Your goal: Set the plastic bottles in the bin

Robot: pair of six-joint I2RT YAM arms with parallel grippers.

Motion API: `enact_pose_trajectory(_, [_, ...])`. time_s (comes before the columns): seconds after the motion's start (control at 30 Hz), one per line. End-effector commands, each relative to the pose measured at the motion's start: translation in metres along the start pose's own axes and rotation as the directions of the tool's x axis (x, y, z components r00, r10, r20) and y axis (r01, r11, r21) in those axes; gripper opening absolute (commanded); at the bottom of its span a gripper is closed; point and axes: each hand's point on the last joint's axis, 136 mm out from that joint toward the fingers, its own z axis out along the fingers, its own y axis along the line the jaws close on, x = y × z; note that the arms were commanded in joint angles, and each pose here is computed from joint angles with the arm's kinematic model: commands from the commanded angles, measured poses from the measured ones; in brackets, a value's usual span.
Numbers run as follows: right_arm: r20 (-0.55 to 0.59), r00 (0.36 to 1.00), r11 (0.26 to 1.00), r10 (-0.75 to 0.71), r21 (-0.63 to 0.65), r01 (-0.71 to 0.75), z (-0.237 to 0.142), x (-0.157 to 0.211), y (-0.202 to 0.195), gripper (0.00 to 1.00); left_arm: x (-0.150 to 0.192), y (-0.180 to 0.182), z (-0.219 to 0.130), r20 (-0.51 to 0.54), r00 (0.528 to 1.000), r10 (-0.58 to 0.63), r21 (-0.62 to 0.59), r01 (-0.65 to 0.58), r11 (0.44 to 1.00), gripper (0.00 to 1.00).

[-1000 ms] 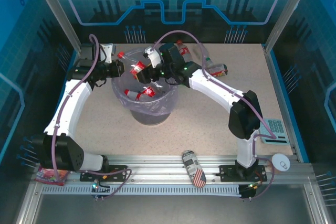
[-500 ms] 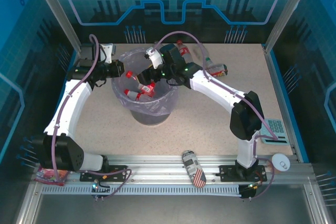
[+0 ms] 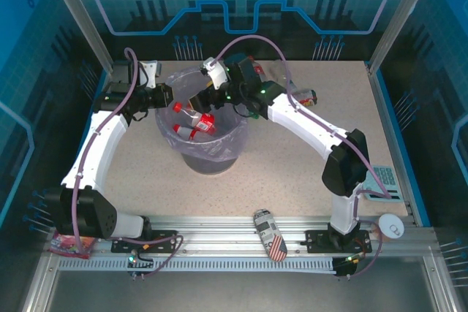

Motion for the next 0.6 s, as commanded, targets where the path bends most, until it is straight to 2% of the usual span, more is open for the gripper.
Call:
enact_pose_trajectory(0.0, [0.083, 0.995, 0.998, -0.063, -0.005, 0.063, -0.034, -0.039, 0.02, 0.87, 0.068, 0.003, 0.023, -0.245, 0.969, 0.002, -0.006, -0.003, 1.0, 0.12])
enact_pose_trajectory(0.37, [0.21, 0.974, 0.997, -0.081, 0.032, 0.076, -0.094, -0.075, 0.02, 0.87, 0.066, 0.003, 0.022, -0.239, 0.971, 0.001, -0.005, -0.002, 1.0, 0.12])
enact_pose_trajectory(0.57, [0.231, 0.969, 0.986, -0.083, 0.157, 0.047, -0.127, -0.076, -0.015, 0.89, 0.067, 0.004, 0.022, -0.241, 0.971, 0.0, -0.006, -0.002, 1.0, 0.12])
